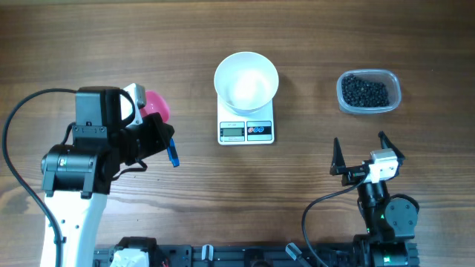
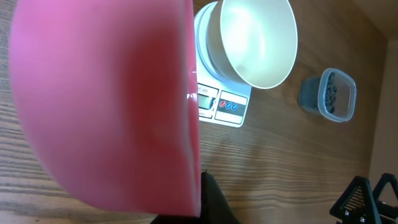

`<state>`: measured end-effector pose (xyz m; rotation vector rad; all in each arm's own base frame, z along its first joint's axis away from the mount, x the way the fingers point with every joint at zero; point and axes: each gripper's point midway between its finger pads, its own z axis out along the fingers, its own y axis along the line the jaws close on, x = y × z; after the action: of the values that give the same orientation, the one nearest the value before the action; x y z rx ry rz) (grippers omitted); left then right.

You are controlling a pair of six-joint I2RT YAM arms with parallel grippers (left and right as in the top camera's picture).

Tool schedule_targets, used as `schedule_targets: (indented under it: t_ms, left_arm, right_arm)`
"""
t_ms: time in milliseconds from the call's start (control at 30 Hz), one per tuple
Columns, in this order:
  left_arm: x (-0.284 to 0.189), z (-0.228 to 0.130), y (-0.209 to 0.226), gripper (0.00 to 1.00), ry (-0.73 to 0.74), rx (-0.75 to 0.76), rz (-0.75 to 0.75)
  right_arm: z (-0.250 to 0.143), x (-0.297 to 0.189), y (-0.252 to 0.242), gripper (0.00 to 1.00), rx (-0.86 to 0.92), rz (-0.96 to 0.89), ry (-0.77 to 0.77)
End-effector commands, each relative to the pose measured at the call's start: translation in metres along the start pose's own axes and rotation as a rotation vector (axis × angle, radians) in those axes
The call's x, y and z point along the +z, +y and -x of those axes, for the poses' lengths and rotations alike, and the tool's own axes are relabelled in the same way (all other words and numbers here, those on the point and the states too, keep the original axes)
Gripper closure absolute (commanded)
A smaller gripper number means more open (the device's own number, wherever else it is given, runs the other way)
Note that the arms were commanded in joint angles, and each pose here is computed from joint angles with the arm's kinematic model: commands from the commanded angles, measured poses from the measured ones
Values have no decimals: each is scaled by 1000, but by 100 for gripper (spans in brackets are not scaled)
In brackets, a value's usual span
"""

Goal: Scoop item into bowl and weigh 150g on scale

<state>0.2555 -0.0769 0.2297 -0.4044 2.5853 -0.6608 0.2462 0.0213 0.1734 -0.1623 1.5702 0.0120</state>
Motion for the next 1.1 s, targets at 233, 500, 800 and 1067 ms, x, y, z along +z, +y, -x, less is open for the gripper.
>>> schedule_targets:
  t_ms: [233,500,800,1067]
  left_arm:
    - [-2,3,-5,96,-7,20,-15]
    - [-2,2,-5,96,-6,20,-14]
    - [-2,6,-2,96,-23,14,2]
    - [-3,13,-6,96,-51,-114,-18]
  right_arm:
    - [2,0,-1,0,-9,-9,-9]
    - [1,0,-1,0,-9,-8,-5]
    - [1,0,-1,0,-10,-8,-4]
    - [1,0,-1,0,-9,-8,-5]
